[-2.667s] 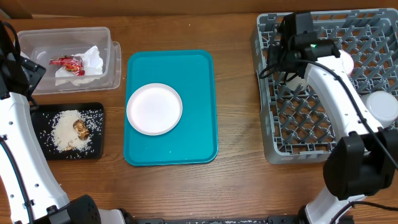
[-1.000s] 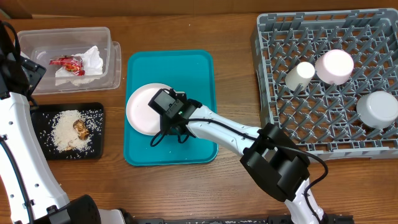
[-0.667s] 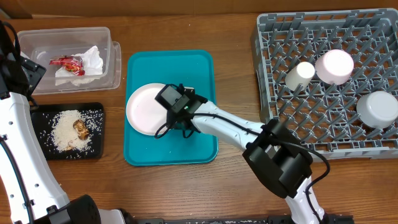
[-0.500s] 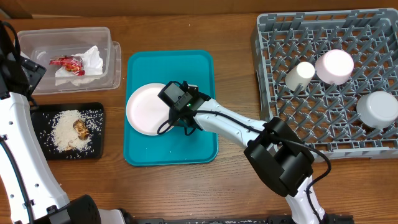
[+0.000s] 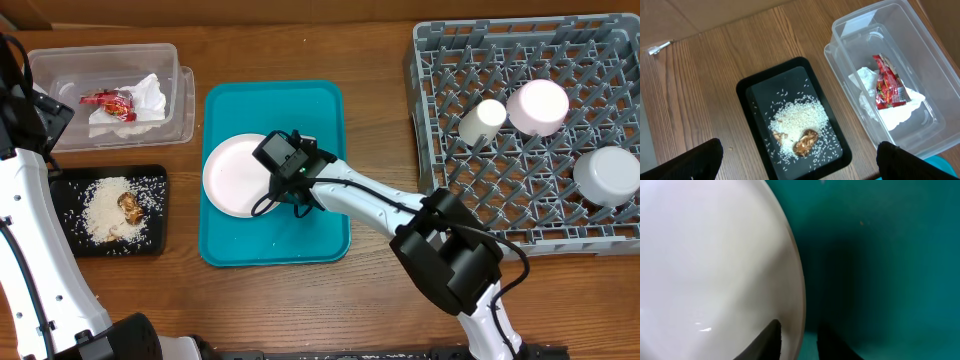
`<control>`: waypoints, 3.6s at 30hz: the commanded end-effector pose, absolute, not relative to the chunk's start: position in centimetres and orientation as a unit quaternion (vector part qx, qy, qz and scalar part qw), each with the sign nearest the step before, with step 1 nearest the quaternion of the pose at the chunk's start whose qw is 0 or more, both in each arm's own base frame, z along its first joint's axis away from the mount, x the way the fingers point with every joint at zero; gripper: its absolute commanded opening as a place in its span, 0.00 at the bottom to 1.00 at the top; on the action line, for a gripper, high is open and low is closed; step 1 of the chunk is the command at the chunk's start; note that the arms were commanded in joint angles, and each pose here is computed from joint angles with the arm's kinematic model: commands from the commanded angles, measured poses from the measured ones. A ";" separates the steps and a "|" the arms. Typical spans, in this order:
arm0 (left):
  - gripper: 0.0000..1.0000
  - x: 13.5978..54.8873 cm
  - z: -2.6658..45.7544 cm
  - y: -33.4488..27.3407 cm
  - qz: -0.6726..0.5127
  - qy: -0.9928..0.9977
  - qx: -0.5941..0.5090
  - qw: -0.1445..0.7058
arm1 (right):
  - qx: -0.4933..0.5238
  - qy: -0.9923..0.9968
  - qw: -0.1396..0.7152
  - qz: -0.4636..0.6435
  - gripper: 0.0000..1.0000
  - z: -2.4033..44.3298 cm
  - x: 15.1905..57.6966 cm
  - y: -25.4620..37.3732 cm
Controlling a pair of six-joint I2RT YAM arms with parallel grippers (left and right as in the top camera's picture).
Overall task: Sort waste into correct bins and load items into the dishwasher
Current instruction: 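Grasp the plate edge with the right gripper and lift it, then stand the plate upright at the rack's back and release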
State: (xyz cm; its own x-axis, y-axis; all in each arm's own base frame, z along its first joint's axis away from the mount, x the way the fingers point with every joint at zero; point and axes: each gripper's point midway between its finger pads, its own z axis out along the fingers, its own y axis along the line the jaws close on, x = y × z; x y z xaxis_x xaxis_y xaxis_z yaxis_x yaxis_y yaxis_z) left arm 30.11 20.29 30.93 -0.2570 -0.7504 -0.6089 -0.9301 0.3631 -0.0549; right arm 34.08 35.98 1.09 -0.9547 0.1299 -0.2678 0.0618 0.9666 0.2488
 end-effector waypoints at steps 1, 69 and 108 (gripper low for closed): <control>1.00 30.2 30.8 20.3 0.158 0.774 -0.546 0.280 | 0.052 0.983 0.135 0.114 0.16 0.2 33.7 35.9; 1.00 30.2 30.8 20.3 0.158 0.774 -0.546 0.280 | 0.188 0.860 0.343 -0.328 0.04 21.1 52.9 -14.0; 1.00 30.2 30.8 20.3 0.158 0.774 -0.546 0.280 | 0.169 0.877 0.391 -0.223 0.10 23.8 52.5 -8.7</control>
State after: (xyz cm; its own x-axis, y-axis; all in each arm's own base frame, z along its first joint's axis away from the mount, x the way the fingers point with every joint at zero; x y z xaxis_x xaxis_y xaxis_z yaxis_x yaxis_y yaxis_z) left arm 30.11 20.29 30.93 -0.2566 -0.7506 -0.6089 -0.9302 0.3628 -0.0551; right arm 52.44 -11.67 19.76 -0.7074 0.1118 -0.6979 0.5129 0.7606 -0.3980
